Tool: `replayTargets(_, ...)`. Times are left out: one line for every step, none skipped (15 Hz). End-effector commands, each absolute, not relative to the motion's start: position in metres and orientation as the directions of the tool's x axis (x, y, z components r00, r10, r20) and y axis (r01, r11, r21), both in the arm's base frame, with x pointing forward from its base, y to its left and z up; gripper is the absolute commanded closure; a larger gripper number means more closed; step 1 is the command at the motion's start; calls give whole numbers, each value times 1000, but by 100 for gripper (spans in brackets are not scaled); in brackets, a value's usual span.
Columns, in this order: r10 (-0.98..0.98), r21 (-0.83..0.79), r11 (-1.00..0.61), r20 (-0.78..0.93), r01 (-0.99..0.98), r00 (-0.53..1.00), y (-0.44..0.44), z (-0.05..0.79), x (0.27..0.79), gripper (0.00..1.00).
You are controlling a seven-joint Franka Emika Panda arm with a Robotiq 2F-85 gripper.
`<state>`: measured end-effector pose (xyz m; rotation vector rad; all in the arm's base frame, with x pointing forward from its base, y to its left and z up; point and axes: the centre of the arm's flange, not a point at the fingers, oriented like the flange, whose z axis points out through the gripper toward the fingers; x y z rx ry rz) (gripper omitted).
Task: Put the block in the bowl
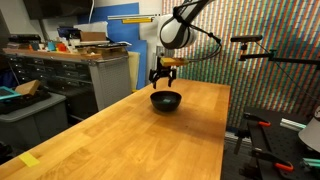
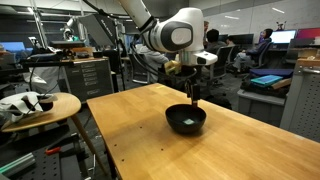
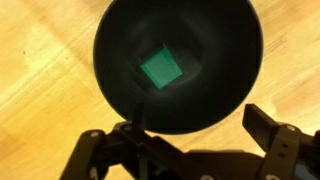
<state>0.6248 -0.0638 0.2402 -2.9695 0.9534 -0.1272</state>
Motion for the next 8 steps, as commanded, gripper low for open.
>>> replayTargets(-536, -57, -843, 22, -535, 844, -64, 296, 626, 0)
replayTargets(-516, -59, -855, 0, -515, 856, -64, 307, 626, 0)
replayTargets(-501, -55, -864, -11, -501, 865, -63, 316, 625, 0)
replayTargets(-479, -53, -876, -25, -480, 877, -63, 326, 626, 0)
replayTargets(-460, -43, -886, -45, -462, 887, -62, 333, 626, 0)
replayTargets(-441, -40, -895, -64, -444, 895, -62, 341, 625, 0)
replayTargets(-423, -39, -903, -82, -427, 902, -63, 347, 624, 0)
replayTargets(-461, -23, -886, -47, -463, 886, -60, 326, 620, 0)
